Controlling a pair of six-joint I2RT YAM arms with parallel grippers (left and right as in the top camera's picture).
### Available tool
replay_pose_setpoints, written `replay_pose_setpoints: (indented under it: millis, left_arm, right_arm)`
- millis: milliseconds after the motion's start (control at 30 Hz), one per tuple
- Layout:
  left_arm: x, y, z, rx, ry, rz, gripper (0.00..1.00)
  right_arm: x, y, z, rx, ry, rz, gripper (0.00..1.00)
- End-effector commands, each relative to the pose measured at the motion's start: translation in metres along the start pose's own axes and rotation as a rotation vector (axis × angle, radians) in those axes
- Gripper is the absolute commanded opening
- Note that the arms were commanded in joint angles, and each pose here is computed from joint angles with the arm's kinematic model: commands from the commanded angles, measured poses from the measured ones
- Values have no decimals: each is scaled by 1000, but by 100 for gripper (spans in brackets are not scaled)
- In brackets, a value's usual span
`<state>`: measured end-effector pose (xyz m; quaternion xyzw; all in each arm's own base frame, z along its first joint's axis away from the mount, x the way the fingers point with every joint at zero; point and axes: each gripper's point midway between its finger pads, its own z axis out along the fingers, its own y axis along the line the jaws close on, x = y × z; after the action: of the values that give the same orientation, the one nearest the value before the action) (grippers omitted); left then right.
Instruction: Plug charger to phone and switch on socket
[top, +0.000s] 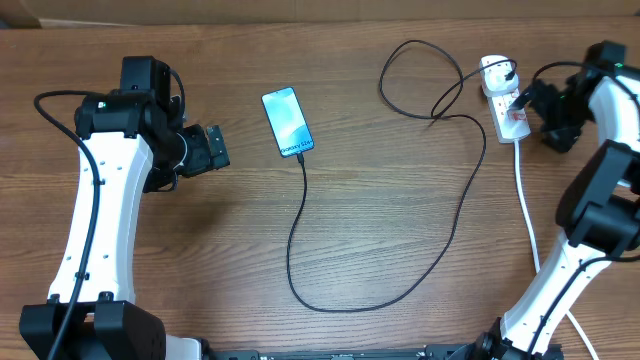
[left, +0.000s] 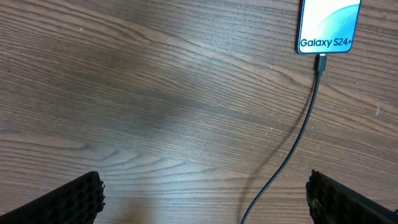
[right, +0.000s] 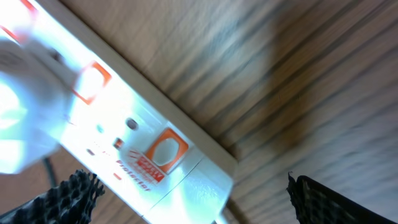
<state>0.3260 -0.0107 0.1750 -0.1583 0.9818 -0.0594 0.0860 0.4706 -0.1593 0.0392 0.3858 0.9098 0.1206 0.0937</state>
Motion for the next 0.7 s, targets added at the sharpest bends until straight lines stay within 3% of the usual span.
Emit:
replay_pose_setpoints:
  millis: [0, 300, 533, 667]
  left_arm:
    - [1, 4, 2, -10, 3, -16, 99]
    - [1, 4, 2, -10, 3, -16, 100]
    - [1, 4, 2, -10, 3, -16, 99]
    - [1, 4, 2, -10, 3, -16, 100]
  right_arm:
    - [-25, 18, -81, -82, -159, -10, 100]
    - [9, 39, -211, -177, -307, -48, 100]
    - [79, 44, -248, -250, -164, -42, 100]
    - [108, 52, -256, -310, -84, -130, 100]
